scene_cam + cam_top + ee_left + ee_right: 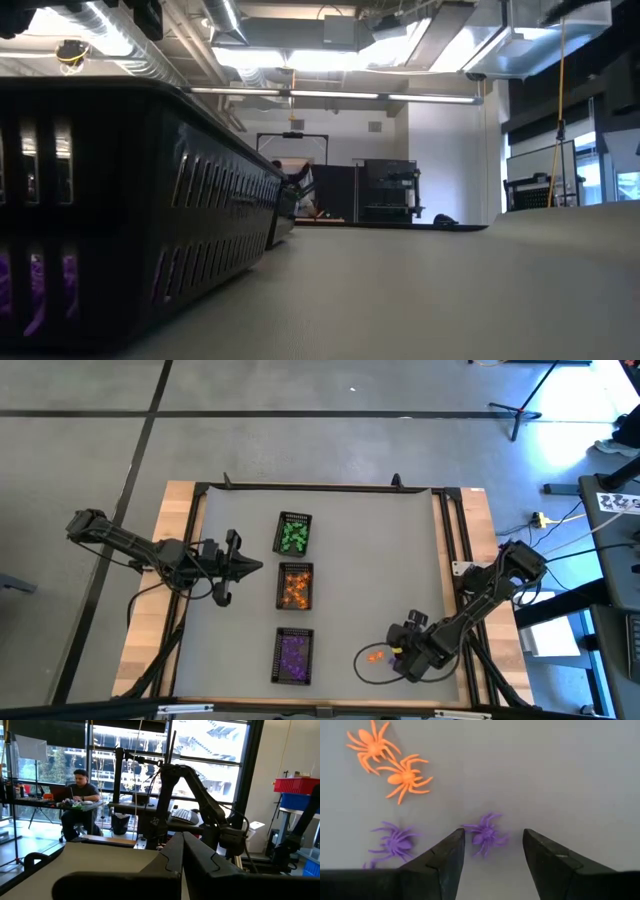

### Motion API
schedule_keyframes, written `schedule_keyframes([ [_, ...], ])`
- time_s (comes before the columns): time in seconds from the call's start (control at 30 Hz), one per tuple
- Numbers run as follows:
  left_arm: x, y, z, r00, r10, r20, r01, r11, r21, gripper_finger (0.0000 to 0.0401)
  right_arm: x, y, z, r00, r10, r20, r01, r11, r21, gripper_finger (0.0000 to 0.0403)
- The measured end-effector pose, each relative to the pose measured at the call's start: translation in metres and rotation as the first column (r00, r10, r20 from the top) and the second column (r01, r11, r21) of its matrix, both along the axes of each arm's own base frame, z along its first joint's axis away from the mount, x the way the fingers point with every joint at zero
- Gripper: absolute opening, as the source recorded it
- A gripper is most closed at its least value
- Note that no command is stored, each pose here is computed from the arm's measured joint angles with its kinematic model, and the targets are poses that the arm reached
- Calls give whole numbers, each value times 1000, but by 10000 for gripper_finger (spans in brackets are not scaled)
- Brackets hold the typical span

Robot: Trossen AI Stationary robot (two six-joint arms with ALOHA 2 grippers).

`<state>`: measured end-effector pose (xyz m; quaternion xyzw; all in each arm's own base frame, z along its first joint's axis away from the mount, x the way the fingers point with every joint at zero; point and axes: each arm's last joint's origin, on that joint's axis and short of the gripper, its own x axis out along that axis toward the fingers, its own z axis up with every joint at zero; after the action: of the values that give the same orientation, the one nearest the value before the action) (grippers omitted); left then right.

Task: Sort Halloween decoration
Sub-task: Put the violet spider toy into the bottom black bin

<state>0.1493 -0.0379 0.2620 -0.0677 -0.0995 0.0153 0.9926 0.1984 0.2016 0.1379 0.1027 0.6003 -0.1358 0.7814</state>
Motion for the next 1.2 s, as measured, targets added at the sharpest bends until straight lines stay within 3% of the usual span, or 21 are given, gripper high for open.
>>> schedule_keyframes([
  [0.17, 0, 0, 0, 1000, 0, 0, 0, 1000, 0, 0, 0, 1, -2, 1000, 16, -12, -17, 1000, -2, 181],
  [0.43, 0, 0, 0, 1000, 0, 0, 0, 1000, 0, 0, -1, -1, 3, 999, 52, -11, -52, 999, 3, 76],
  [0.6, 0, 0, 0, 1000, 0, -4, 0, 1000, 1, 0, -3, -3, 12, 998, 54, 22, -54, 999, 8, 36],
  [0.87, 0, 0, -1, 1000, 0, -7, 0, 1000, 2, 0, 3, -13, 28, 991, 54, 119, -53, 999, -8, 4],
  [1.2, 0, 0, -1, 1000, 0, -7, 0, 1000, 2, 0, 46, -28, 38, 945, 141, 295, -164, 985, 54, 1],
])
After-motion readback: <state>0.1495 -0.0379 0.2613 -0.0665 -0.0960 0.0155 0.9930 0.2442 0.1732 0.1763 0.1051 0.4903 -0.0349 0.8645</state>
